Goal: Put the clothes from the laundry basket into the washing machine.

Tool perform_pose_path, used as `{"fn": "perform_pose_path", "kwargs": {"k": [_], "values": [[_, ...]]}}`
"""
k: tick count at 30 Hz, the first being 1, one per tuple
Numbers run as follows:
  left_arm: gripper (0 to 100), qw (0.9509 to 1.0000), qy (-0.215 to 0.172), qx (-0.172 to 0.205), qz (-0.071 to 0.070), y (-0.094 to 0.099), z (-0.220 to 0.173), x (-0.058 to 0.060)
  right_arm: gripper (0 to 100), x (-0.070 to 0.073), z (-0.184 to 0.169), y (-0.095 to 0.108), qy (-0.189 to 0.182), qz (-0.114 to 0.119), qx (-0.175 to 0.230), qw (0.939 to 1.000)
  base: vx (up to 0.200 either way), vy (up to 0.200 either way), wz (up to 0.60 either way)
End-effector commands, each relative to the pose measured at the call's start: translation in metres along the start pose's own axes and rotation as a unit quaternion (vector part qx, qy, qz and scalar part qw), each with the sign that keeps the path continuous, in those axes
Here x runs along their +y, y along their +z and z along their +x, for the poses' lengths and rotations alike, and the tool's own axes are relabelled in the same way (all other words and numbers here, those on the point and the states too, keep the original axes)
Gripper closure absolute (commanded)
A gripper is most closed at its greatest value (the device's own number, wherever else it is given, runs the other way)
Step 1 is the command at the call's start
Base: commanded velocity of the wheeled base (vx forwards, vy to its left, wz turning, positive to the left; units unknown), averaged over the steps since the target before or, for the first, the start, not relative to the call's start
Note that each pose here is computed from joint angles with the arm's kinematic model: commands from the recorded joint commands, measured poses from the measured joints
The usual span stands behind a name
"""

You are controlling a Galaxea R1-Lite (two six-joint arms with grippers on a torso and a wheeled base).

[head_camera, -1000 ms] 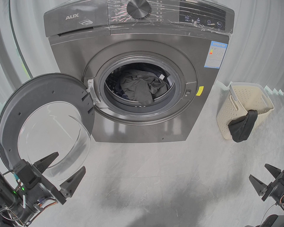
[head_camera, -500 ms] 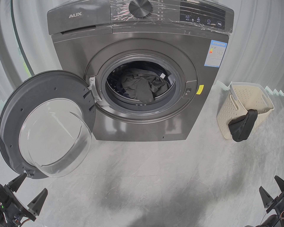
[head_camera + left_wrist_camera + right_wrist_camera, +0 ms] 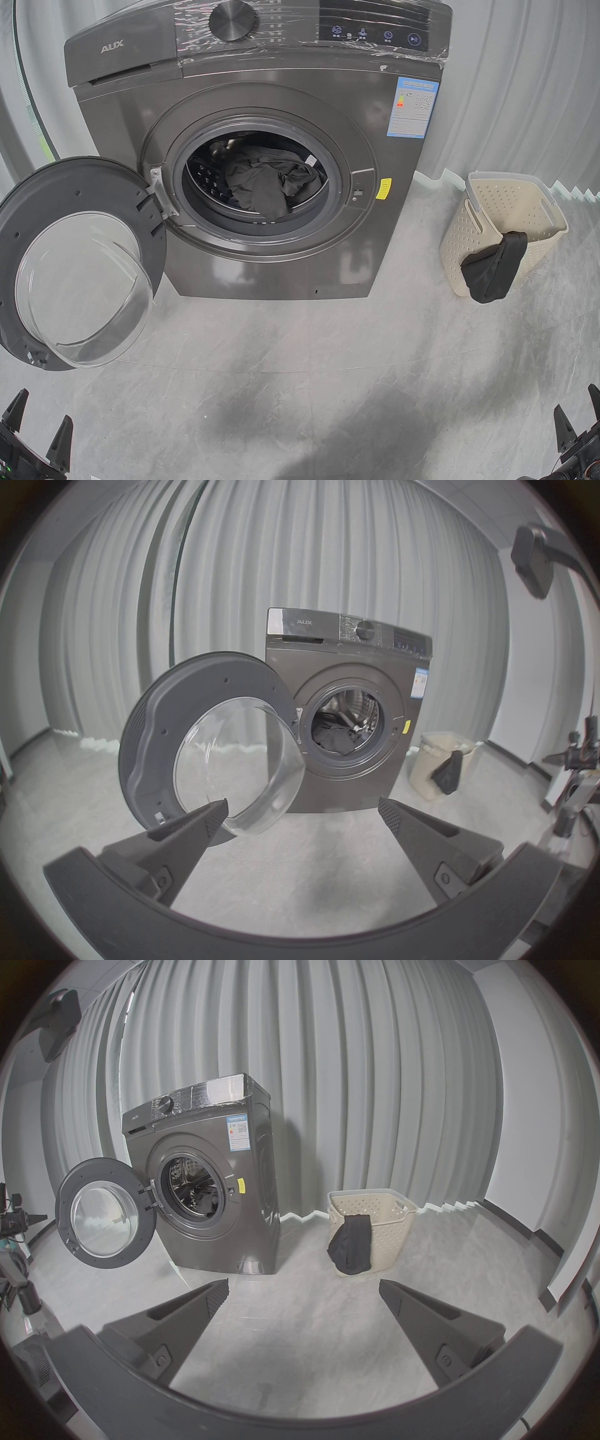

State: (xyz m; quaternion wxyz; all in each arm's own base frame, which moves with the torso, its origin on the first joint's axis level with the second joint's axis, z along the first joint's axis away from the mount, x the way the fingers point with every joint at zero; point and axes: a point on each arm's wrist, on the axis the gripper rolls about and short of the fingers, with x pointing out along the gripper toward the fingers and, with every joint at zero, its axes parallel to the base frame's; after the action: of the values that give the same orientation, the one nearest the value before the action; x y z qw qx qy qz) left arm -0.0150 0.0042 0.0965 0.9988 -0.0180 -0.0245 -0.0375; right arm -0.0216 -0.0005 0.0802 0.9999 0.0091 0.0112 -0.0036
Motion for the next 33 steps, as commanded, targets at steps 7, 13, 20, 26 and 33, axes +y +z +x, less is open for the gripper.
{"fn": "perform_pose_path", "kwargs": {"k": [7,13,20,26,33], "values": [[0,0.9942,0.087,0.035,0.053,-0.012,-0.002,0.001,0,0.0,-0.002,-0.004,0.001,-0.009,-0.007,0.9999,0.0,-0.2,0.0],[0,0.9977,0.064,-0.007,0.021,-0.014,-0.008,-0.003,0,0.0,-0.002,-0.004,0.001,-0.009,-0.007,0.9999,0.0,-0.2,0.0],[0,0.9998,0.012,0.006,0.013,-0.015,-0.009,-0.006,0,0.0,-0.002,-0.004,0.002,-0.011,-0.007,0.9999,0.0,-0.2,0.0],[0,0.9996,0.006,0.009,0.025,-0.017,-0.009,-0.006,0,0.001,-0.002,-0.004,0.02,-0.012,-0.007,0.9997,0.0,-0.133,0.0],[0,0.9989,0.027,0.026,0.027,-0.021,-0.009,-0.004,0,0.001,-0.002,-0.005,0.02,-0.012,-0.007,0.9997,0.0,0.0,0.0]]}}
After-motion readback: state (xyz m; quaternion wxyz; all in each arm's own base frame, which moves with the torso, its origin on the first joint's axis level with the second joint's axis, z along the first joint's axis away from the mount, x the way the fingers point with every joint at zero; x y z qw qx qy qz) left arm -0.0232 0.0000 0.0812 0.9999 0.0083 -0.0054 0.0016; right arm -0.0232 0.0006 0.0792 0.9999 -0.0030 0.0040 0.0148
